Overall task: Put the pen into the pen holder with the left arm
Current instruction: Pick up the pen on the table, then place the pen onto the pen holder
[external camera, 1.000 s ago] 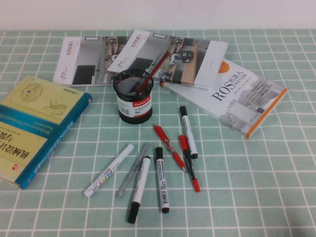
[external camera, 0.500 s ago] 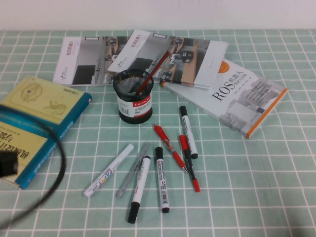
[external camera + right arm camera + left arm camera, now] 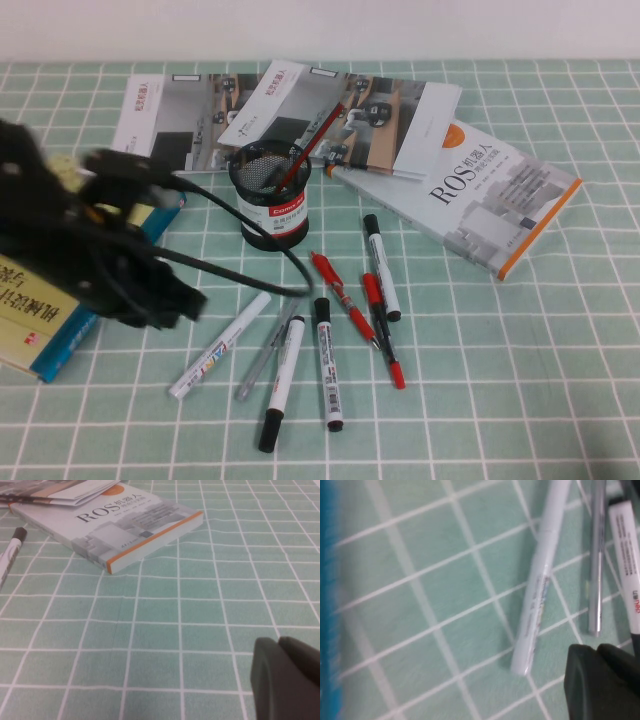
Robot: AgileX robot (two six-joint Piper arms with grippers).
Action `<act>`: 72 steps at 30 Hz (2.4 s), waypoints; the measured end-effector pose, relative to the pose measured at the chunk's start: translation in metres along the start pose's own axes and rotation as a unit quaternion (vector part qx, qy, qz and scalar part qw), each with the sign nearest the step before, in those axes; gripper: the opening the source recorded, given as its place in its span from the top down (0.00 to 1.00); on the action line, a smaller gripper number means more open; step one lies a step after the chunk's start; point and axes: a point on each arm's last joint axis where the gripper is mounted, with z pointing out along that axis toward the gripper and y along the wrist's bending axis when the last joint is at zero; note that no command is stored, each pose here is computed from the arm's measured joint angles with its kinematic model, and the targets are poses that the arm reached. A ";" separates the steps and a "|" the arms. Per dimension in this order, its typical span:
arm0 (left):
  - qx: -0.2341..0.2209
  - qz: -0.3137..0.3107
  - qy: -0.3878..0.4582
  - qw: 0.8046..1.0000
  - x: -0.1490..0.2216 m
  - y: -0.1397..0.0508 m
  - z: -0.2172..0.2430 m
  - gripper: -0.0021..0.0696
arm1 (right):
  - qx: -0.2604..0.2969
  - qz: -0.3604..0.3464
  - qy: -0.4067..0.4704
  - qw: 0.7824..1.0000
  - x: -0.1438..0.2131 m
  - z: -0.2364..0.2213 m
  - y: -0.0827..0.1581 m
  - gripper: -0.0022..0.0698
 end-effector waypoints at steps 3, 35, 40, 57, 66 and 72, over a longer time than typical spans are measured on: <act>0.005 0.027 0.021 0.999 -0.008 -0.011 0.026 0.97 | 0.000 0.000 0.000 1.000 0.000 0.000 0.000 1.00; -0.009 0.146 0.127 0.981 -0.043 -0.020 0.121 0.67 | 0.000 0.000 0.000 1.000 0.000 0.000 0.000 1.00; -0.015 0.149 0.132 0.980 -0.043 -0.020 0.122 0.79 | 0.000 0.000 0.000 1.000 0.000 0.000 0.000 1.00; -0.020 0.134 -0.067 0.988 -0.023 -0.037 0.010 0.82 | 0.000 0.000 0.000 1.000 0.000 0.000 0.000 1.00; -0.072 0.105 -0.414 0.901 0.002 -0.039 -0.062 0.82 | 0.000 0.000 0.000 1.000 0.000 0.000 0.000 1.00; -0.097 0.060 -0.502 0.857 -0.017 -0.030 -0.049 0.82 | 0.000 0.000 0.000 1.000 0.000 0.000 0.000 1.00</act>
